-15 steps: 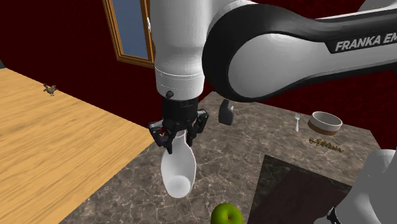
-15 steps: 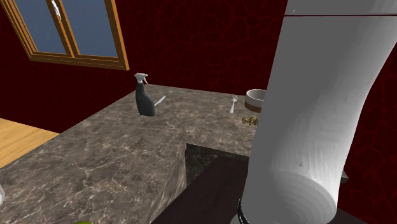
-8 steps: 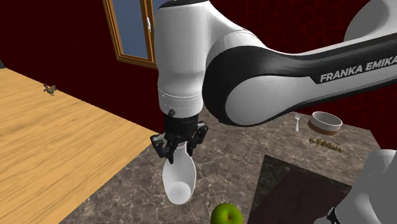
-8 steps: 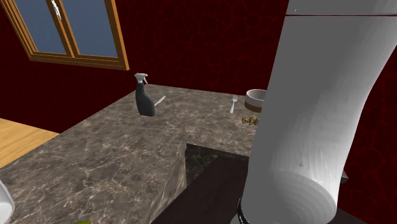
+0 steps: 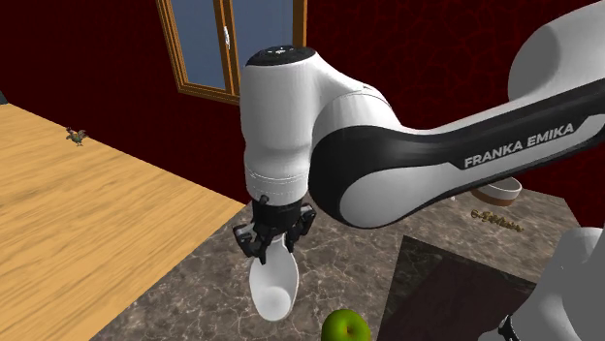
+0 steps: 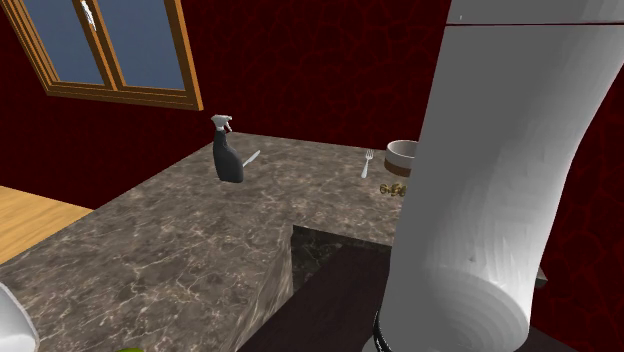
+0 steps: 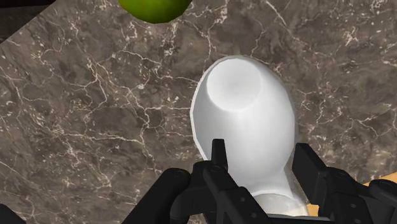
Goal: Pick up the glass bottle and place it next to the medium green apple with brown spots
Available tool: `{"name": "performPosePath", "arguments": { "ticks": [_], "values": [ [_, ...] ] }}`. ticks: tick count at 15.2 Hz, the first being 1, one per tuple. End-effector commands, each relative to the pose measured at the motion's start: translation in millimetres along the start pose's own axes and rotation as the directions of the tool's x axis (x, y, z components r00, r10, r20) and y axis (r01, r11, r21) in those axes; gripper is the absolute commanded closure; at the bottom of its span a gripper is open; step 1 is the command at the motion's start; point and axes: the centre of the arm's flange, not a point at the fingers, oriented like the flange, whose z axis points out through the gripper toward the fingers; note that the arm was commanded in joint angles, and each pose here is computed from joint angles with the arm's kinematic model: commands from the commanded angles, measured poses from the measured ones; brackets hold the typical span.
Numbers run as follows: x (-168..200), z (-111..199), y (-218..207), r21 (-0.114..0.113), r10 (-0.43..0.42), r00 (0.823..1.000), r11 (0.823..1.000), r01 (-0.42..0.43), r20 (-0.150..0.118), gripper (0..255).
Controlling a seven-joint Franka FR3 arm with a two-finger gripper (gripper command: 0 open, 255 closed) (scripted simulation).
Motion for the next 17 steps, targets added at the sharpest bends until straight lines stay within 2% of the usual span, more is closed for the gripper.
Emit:
{"name": "performPosePath", "arguments": {
  "ticks": [1, 11, 17],
  "values": [
    [-1.2, 10.6, -0.9, 0.001, 0.0, 1.0, 1.0, 0.0, -0.001, 255],
    [-7.4, 63.1, -0.9, 0.001, 0.0, 1.0, 1.0, 0.0, -0.001, 255],
    [-7.8, 65.9, -0.9, 0.001, 0.0, 1.0, 1.0, 0.0, -0.001, 255]
  ]
}}
